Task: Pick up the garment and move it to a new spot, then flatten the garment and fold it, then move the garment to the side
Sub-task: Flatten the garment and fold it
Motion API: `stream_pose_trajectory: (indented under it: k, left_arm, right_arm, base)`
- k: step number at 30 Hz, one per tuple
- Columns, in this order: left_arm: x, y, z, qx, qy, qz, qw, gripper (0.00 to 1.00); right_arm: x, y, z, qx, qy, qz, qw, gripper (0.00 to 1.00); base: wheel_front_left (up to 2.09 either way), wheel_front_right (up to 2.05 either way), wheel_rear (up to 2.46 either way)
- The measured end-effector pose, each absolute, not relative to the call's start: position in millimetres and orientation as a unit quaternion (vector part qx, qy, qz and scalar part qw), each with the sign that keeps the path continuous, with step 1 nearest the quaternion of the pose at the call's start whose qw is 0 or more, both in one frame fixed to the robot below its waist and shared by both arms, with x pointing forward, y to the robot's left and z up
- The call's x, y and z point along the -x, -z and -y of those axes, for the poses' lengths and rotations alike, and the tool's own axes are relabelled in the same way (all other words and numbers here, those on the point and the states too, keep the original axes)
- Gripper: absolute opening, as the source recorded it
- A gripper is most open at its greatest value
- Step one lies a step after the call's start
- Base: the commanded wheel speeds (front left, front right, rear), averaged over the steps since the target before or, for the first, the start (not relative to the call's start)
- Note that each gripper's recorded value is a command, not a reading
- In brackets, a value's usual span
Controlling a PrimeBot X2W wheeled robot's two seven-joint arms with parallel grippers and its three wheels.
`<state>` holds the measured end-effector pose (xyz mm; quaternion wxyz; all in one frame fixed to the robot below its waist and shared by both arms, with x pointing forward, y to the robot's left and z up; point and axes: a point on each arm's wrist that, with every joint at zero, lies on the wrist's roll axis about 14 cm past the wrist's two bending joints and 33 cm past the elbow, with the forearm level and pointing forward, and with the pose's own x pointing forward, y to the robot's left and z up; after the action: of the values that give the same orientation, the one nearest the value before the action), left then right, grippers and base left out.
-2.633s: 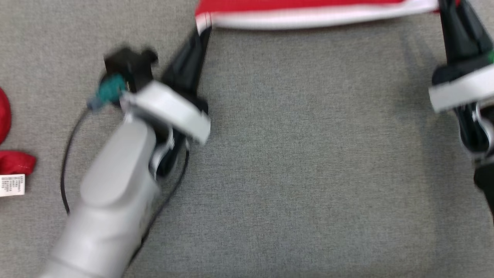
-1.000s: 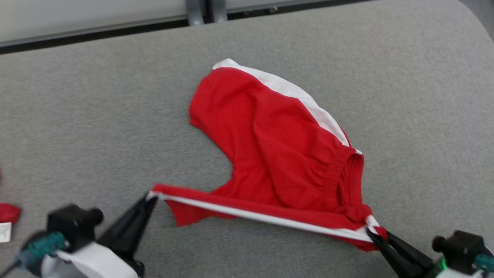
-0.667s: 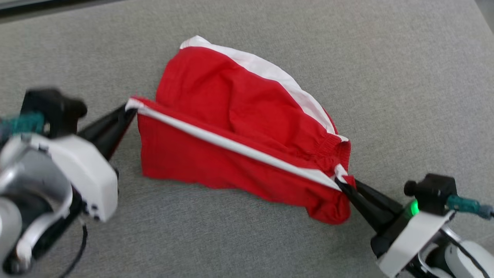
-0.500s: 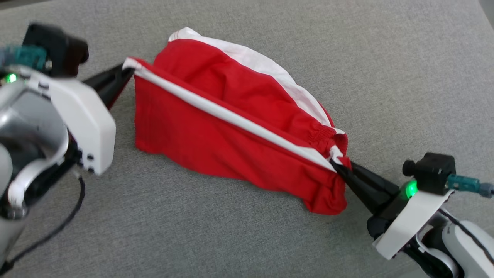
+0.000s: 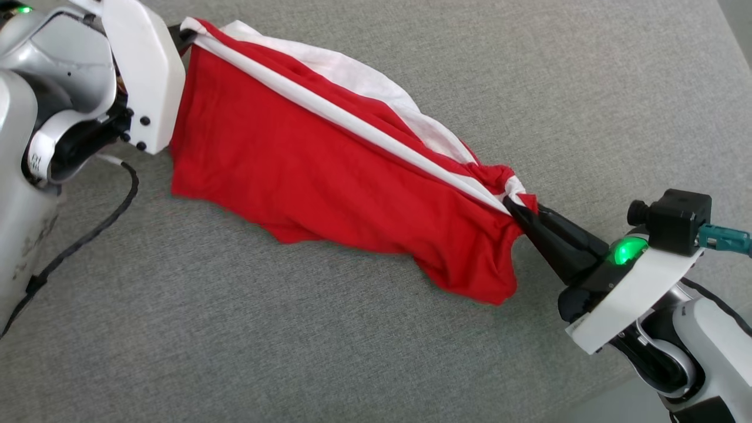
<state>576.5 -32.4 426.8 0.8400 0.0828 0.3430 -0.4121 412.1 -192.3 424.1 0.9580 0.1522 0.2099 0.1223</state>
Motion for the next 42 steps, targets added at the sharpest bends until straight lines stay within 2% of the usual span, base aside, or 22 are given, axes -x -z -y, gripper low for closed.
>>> stream_pose_trajectory:
  k: [5,8,10,11,12,13,14,15,16,22,29,36,42]
  left_arm:
    - [-588.7,-415.6,46.8,-0.078,0.415,-0.346,0.838,0.0]
    - [-592.7,-409.4,50.6,-0.082,0.415,-0.35,0.836,0.0]
    - [-594.6,-406.2,52.4,-0.082,0.414,-0.351,0.836,0.0]
    - [-595.4,-403.7,52.2,-0.084,0.413,-0.352,0.836,0.0]
    - [-596.4,-401.7,52.0,-0.087,0.411,-0.351,0.837,0.0]
    - [-596.9,-398.7,50.9,-0.092,0.409,-0.353,0.837,0.11]
    - [-598.4,-397.4,49.5,-0.092,0.406,-0.351,0.839,0.38]
    - [-601.3,-397.0,46.6,-0.089,0.4,-0.35,0.842,0.92]
    - [-603.2,-397.2,45.0,-0.086,0.396,-0.348,0.846,1.0]
    - [-595.1,-399.0,41.7,-0.06,0.388,-0.323,0.861,1.0]
    - [-579.7,-440.9,35.8,-0.003,0.361,-0.19,0.913,1.0]
    - [-541.8,-457.0,25.4,0.053,0.334,-0.117,0.934,1.0]
    - [-522.7,-451.4,12.0,0.046,0.309,-0.093,0.945,1.0]
  right_arm:
    - [-418.1,-418.6,199.9,-0.15,-0.108,-0.209,0.96,0.03]
    - [-418.7,-415.4,201.3,-0.148,-0.106,-0.212,0.96,0.09]
    - [-418.5,-412.9,201.0,-0.147,-0.106,-0.216,0.96,0.31]
    - [-418.9,-412.6,201.2,-0.144,-0.106,-0.215,0.96,0.51]
    - [-420.0,-413.7,201.2,-0.141,-0.107,-0.211,0.961,0.95]
    - [-420.4,-413.7,200.9,-0.14,-0.107,-0.21,0.962,1.0]
    - [-419.1,-411.9,201.8,-0.133,-0.107,-0.213,0.962,1.0]
    - [-417.4,-410.1,204.2,-0.123,-0.106,-0.215,0.963,1.0]
    - [-417.2,-410.8,205.1,-0.115,-0.107,-0.213,0.964,1.0]
    - [-416.1,-434.1,224.2,-0.065,-0.091,-0.158,0.981,1.0]
    - [-396.2,-487.9,257.2,0.014,-0.038,-0.048,0.998,1.0]
    - [-371.6,-525.5,262.0,0.065,0.01,0.035,0.997,1.0]
    - [-364.1,-553.9,251.3,0.068,0.043,0.094,0.992,1.0]
  base:
    - [0.0,0.0,0.0]
    - [0.0,0.0,0.0]
    - [0.0,0.0,0.0]
    - [0.0,0.0,0.0]
    - [0.0,0.0,0.0]
    - [0.0,0.0,0.0]
    - [0.0,0.0,0.0]
    - [0.0,0.0,0.0]
    - [0.0,0.0,0.0]
    - [0.0,0.0,0.0]
    - [0.0,0.0,0.0]
    - [0.0,0.0,0.0]
    - [0.0,0.0,0.0]
